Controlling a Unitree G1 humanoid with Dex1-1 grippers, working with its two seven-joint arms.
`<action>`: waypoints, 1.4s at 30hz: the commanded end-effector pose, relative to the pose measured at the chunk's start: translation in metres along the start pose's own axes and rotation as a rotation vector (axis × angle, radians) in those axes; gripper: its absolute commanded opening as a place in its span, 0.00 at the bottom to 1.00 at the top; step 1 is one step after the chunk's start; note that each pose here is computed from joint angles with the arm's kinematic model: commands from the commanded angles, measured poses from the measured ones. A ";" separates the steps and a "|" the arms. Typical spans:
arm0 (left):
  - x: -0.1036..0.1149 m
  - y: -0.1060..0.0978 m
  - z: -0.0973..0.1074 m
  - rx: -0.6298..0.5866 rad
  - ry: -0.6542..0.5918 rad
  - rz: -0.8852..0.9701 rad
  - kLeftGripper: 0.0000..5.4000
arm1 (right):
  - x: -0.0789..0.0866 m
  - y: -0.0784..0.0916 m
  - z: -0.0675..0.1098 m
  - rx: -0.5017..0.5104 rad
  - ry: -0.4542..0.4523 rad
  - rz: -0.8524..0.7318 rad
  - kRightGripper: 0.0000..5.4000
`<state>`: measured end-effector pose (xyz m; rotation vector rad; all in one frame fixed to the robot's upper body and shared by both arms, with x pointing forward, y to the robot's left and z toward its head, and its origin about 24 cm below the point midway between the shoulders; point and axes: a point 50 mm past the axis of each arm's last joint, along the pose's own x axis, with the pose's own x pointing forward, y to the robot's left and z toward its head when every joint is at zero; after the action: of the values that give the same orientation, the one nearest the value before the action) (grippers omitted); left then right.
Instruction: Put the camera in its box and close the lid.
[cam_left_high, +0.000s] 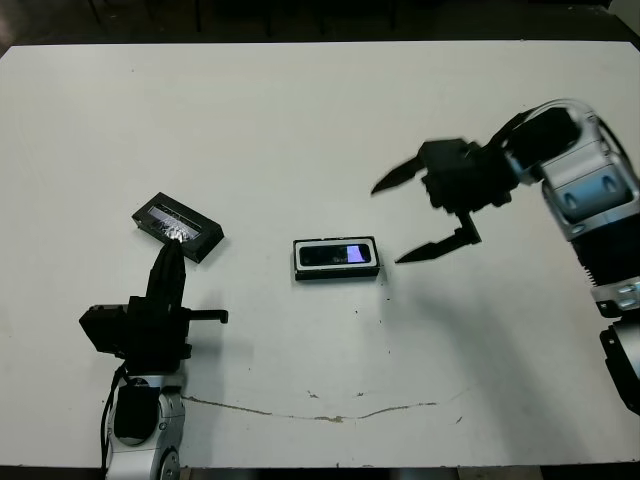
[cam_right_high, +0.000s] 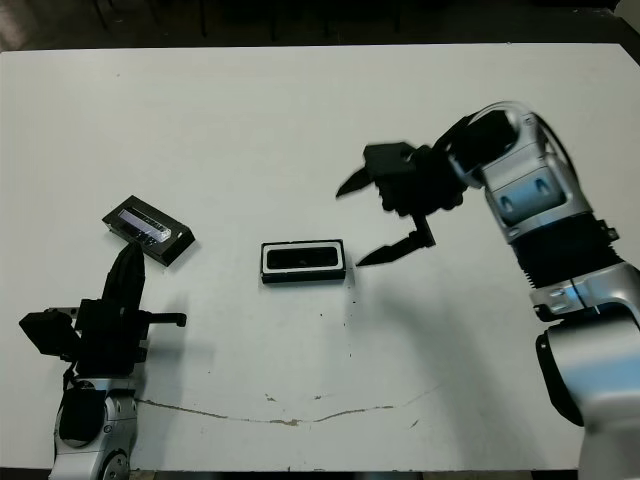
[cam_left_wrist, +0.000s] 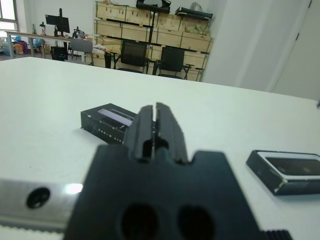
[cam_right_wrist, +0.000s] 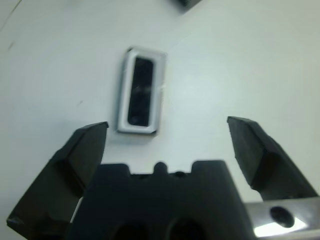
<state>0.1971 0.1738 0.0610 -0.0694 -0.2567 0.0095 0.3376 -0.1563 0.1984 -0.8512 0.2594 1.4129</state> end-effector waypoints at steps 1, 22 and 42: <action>-0.004 0.002 -0.005 0.012 0.032 0.010 0.00 | 0.002 0.012 -0.009 0.173 -0.102 -0.212 1.00; 0.048 0.083 0.119 0.559 0.154 -0.284 0.00 | -0.013 0.126 -0.045 0.404 -0.378 -0.821 0.41; 0.122 0.115 0.093 0.702 0.891 -0.663 0.00 | -0.027 0.128 -0.037 0.501 -0.434 -0.916 0.00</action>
<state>0.2906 0.2943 0.1809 0.7006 0.5778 -0.5738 0.2261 -0.2066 0.1467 -0.1845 -0.1511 0.6094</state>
